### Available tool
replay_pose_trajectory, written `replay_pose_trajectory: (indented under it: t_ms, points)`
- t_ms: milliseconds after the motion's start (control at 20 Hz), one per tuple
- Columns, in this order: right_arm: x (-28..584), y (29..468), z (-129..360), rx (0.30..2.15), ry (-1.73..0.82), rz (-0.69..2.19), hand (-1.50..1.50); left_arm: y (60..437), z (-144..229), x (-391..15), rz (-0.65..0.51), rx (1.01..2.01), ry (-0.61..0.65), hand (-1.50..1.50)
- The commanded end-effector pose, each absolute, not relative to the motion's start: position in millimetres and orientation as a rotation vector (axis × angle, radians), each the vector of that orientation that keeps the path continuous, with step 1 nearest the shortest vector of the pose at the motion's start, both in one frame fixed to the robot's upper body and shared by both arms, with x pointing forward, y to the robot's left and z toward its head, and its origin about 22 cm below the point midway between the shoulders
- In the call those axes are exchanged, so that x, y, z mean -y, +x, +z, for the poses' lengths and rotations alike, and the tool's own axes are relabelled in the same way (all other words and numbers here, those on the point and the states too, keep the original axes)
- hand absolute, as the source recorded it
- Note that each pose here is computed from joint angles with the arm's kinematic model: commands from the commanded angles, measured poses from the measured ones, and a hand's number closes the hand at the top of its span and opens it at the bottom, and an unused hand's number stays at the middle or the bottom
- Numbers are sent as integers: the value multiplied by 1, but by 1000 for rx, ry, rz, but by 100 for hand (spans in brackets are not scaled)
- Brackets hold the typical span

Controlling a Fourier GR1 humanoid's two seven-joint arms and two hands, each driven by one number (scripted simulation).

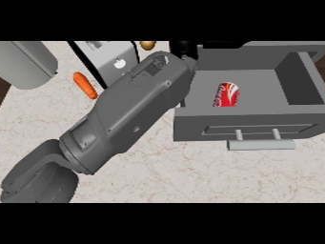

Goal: Pick up the can, place it into the drawer and close the drawer

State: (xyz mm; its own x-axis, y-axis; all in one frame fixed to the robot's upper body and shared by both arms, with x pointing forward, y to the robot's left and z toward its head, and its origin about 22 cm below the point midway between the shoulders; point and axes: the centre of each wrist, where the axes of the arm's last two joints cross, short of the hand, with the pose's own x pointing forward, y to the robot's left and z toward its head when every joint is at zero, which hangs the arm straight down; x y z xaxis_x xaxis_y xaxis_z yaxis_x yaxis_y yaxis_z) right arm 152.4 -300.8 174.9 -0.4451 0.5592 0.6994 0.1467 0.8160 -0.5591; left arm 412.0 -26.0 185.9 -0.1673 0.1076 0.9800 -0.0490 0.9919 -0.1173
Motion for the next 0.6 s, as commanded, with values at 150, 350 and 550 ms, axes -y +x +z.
replay_pose_trajectory:
  t_ms: [150, 350, 550]
  points:
    - [261, 198, 168, 1973, -675, 697, -150, 418, 187, 21, 141, 1716, -29, -150]
    - [245, 232, 159, 1970, -749, 769, -150, 418, 188, 12, 141, 1699, -41, -150]
    - [228, 273, 148, 1921, -793, 880, -150, 418, 211, 12, 133, 1703, -23, -150]
